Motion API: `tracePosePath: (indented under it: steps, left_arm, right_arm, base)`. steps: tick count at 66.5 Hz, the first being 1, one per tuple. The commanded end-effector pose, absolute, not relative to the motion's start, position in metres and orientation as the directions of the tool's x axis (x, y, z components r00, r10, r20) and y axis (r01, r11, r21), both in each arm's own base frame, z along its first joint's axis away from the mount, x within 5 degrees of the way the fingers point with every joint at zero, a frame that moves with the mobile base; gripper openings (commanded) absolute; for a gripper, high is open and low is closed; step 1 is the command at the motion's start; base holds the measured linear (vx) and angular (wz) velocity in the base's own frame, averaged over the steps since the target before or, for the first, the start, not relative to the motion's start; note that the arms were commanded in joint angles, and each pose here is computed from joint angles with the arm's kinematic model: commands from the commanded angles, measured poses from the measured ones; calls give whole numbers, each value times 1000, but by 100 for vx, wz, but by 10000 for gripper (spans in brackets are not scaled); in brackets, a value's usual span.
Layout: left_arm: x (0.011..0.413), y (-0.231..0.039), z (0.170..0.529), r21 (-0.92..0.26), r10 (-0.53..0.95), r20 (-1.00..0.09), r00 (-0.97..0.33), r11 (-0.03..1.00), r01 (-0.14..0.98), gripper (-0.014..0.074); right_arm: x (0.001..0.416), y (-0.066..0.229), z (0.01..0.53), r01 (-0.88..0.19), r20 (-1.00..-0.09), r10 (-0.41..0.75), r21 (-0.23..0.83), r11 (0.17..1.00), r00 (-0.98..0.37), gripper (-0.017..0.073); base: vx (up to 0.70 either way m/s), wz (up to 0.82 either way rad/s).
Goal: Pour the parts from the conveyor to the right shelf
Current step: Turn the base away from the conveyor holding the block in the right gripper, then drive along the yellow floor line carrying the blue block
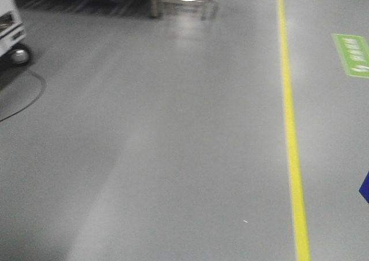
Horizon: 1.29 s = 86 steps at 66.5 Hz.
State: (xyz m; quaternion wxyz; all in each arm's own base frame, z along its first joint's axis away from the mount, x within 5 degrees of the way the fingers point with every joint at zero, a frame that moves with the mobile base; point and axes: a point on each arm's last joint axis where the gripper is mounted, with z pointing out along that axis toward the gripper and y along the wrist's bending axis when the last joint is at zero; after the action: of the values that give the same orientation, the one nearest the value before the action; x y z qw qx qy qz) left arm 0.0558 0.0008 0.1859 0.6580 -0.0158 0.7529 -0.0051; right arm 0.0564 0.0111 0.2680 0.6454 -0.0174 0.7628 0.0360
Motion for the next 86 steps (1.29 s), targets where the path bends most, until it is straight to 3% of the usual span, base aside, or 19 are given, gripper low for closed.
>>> tracePosePath:
  steps: [1, 35, 86]
  left_arm:
    - [55, 0, 200, -45, -45, -999, -26, 999, -6, -6]
    - [55, 0, 200, -45, -45, -999, -26, 999, -6, -6]
    - [55, 0, 200, -45, -45, -999, -26, 999, -6, -6]
  right_arm:
    - [57, 8, 281, -45, -996, 36, 40, 998, -87, -5]
    - [57, 9, 279, -54, -994, 35, 41, 998, -107, -5]
    - [57, 9, 279, -54, -994, 35, 41, 998, -107, -5]
  base:
    - [-21, -82]
    - [-15, -57]
    - [4, -5]
